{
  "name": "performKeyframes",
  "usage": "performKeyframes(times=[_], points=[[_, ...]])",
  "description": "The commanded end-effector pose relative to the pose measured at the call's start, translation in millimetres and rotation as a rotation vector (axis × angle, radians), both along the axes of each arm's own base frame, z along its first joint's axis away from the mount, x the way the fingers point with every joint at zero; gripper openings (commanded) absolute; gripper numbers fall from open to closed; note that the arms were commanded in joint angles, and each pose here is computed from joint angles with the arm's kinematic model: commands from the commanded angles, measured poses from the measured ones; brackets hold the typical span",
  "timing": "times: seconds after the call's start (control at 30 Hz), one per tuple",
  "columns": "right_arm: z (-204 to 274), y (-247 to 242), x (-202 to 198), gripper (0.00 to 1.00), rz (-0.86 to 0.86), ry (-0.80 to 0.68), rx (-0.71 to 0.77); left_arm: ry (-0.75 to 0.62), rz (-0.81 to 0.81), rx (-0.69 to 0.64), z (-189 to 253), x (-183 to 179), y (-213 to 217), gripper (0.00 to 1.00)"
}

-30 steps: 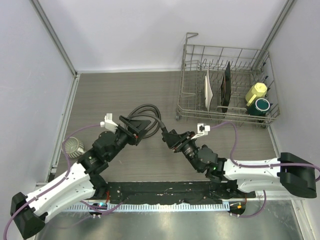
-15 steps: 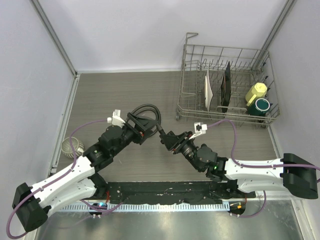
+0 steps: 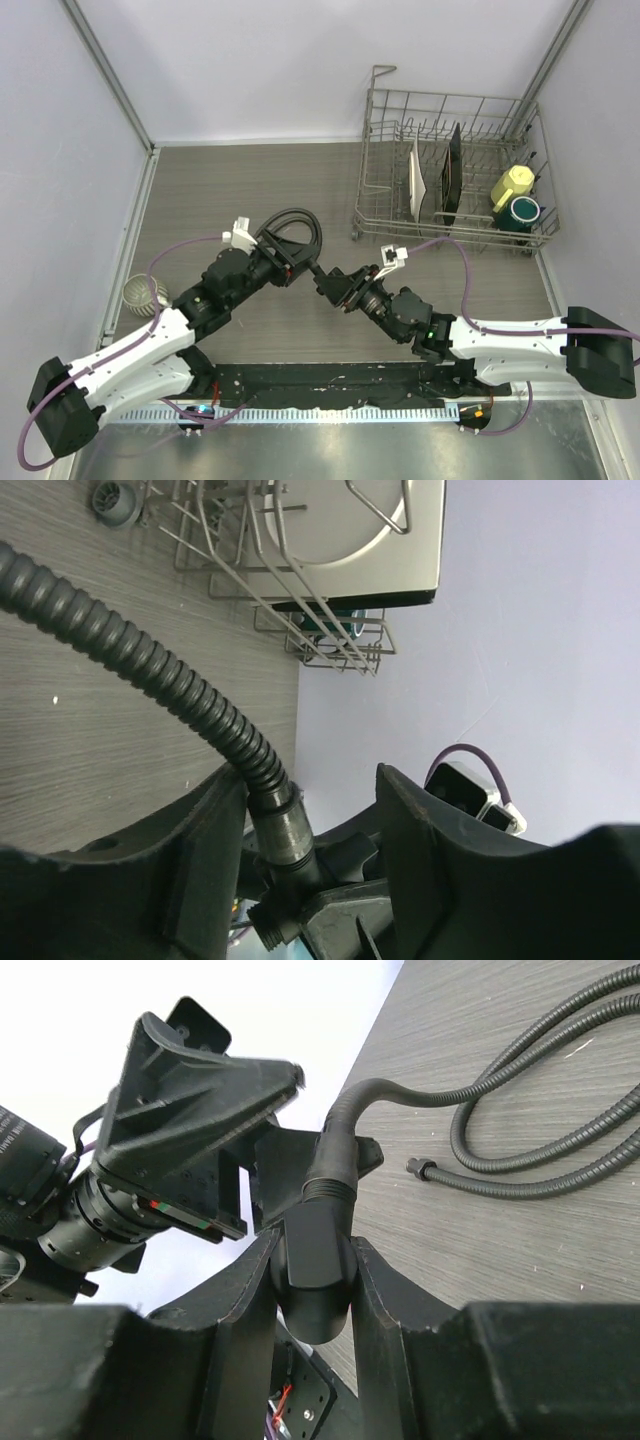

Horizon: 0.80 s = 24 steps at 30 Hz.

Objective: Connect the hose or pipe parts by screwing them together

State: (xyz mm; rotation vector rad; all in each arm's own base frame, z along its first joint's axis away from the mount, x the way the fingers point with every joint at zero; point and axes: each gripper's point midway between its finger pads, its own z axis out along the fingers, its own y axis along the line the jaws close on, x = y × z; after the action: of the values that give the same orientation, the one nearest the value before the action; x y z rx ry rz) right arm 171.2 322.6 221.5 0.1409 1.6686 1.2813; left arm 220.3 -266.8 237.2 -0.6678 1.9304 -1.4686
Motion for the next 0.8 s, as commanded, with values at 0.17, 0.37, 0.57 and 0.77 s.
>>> performKeyframes(times=[0.17, 0.37, 0.57, 0.77], points=[[46.2, -4.4, 12.3, 0.01, -0.017, -0.020, 0.163, 0.004, -0.058, 0.014, 6.0, -2.4, -11.3, 0.37], [40.1, -7.6, 12.4, 0.40, -0.003, -0.047, 0.032, 0.043, -0.050, -0.001, 3.0, -1.9, -12.2, 0.00], [45.0, -41.3, 7.2, 0.83, 0.033, -0.248, -0.454, 0.064, 0.000, 0.144, -7.1, 2.9, 1.5, 0.00], [76.5, -72.2, -9.2, 0.83, 0.183, -0.644, -0.810, 0.075, -0.014, 0.136, 2.5, 1.7, -1.7, 0.00]])
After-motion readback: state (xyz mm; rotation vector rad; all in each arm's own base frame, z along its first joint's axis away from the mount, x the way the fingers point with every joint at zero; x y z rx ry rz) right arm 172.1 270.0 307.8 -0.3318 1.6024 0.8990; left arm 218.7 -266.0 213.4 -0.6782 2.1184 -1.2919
